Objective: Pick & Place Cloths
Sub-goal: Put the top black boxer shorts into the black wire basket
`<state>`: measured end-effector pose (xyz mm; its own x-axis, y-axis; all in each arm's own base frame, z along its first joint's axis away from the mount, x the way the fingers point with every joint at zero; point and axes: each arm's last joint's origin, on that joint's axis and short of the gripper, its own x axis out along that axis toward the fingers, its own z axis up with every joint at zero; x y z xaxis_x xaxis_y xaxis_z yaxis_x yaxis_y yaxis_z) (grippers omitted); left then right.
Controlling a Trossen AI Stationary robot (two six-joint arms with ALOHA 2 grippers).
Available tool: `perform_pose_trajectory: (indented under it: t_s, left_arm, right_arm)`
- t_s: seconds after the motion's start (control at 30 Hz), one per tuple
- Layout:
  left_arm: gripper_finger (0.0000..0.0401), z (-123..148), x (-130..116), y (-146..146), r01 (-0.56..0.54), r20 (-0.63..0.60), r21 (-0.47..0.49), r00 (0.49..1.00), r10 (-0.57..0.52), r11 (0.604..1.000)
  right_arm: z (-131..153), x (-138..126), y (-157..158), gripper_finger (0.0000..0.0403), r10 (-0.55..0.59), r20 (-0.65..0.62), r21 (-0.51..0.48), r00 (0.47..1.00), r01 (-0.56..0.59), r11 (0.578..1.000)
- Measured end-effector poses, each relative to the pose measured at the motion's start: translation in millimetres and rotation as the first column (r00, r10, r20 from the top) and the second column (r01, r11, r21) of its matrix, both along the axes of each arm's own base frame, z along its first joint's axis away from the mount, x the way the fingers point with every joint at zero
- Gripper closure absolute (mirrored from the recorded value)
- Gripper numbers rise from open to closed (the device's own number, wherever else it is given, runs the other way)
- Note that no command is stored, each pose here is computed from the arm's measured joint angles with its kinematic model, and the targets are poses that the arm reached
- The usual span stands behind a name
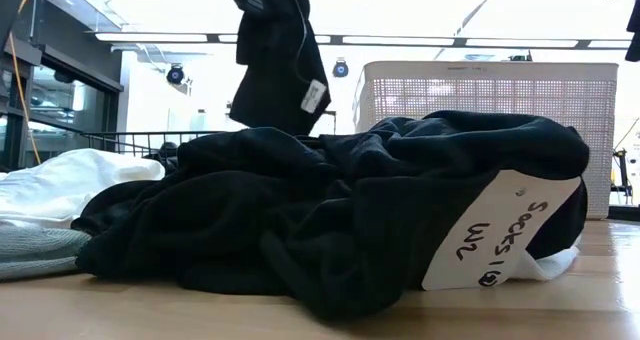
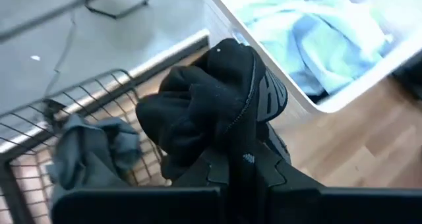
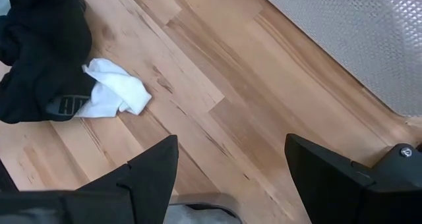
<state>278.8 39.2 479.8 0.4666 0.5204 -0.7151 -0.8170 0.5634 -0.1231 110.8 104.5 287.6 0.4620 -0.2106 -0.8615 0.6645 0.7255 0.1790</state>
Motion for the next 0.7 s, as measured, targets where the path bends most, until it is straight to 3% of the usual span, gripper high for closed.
perform_pose_trajectory:
  t_s: [0.1,0.4,0.7]
  left_arm:
    - [0.0393,3.5,-5.3,5.7,-0.053,0.007,0.051,0.999,0.053,0.997]
    - [0.0393,9.7,-22.6,38.8,-0.155,0.004,0.082,0.988,0.155,0.985]
    - [0.0393,10.2,-42.5,80.6,-0.166,-0.038,0.029,0.985,0.167,0.986]
  right_arm:
    - [0.1,0.1,-0.3,0.0133,-0.002,0.007,-0.008,1.0,0.002,1.0]
    - [0.2,0.1,-0.6,0.0133,-0.005,0.013,-0.014,1.0,0.005,1.0]
    - [0.6,0.6,-1.0,0.0133,-0.016,0.034,-0.026,0.999,0.017,1.0]
